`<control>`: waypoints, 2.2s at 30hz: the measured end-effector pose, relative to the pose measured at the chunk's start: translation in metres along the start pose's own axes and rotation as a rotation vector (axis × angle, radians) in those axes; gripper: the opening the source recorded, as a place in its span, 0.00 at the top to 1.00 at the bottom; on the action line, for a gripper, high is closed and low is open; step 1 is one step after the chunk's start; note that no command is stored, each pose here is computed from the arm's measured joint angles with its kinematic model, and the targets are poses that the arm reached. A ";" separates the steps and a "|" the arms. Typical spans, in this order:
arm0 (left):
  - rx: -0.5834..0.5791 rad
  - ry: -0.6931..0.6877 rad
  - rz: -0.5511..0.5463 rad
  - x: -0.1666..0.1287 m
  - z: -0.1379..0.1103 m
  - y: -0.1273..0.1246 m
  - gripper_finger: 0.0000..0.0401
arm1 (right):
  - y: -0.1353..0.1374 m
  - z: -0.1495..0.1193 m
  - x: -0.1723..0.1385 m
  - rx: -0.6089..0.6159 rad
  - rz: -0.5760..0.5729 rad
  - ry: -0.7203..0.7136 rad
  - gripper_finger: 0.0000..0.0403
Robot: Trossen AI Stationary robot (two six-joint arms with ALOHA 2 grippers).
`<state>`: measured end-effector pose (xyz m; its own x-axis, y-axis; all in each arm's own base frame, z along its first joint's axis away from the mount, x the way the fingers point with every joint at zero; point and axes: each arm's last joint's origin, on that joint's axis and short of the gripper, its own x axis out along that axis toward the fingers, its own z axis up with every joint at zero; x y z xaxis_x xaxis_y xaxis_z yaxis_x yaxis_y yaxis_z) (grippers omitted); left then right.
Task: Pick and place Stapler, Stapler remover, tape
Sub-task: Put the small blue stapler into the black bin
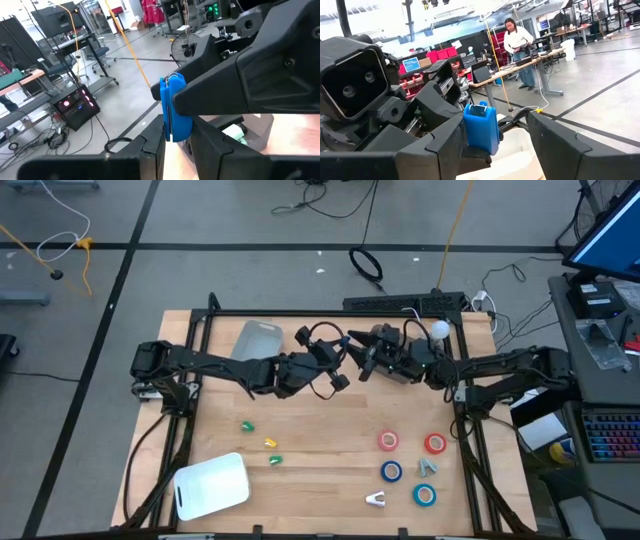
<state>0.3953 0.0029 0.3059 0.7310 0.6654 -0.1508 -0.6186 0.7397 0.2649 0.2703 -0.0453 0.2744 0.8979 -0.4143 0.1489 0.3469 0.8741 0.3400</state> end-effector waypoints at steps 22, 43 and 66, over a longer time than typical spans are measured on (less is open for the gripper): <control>0.006 -0.005 -0.043 0.000 0.000 -0.001 0.81 | 0.001 0.002 0.000 0.061 0.023 -0.021 0.71; 0.028 -0.003 -0.043 0.000 -0.001 -0.002 0.81 | 0.001 0.001 0.000 0.062 0.029 0.003 0.82; 0.047 0.014 -0.046 0.001 -0.003 -0.001 0.61 | 0.000 0.001 -0.004 0.034 0.018 0.045 0.82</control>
<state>0.3958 0.0028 0.3029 0.7538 0.6328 -0.1771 -0.5704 0.7639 0.3017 0.2659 -0.0440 0.2749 0.9152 -0.3866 0.1138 0.3222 0.8716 0.3695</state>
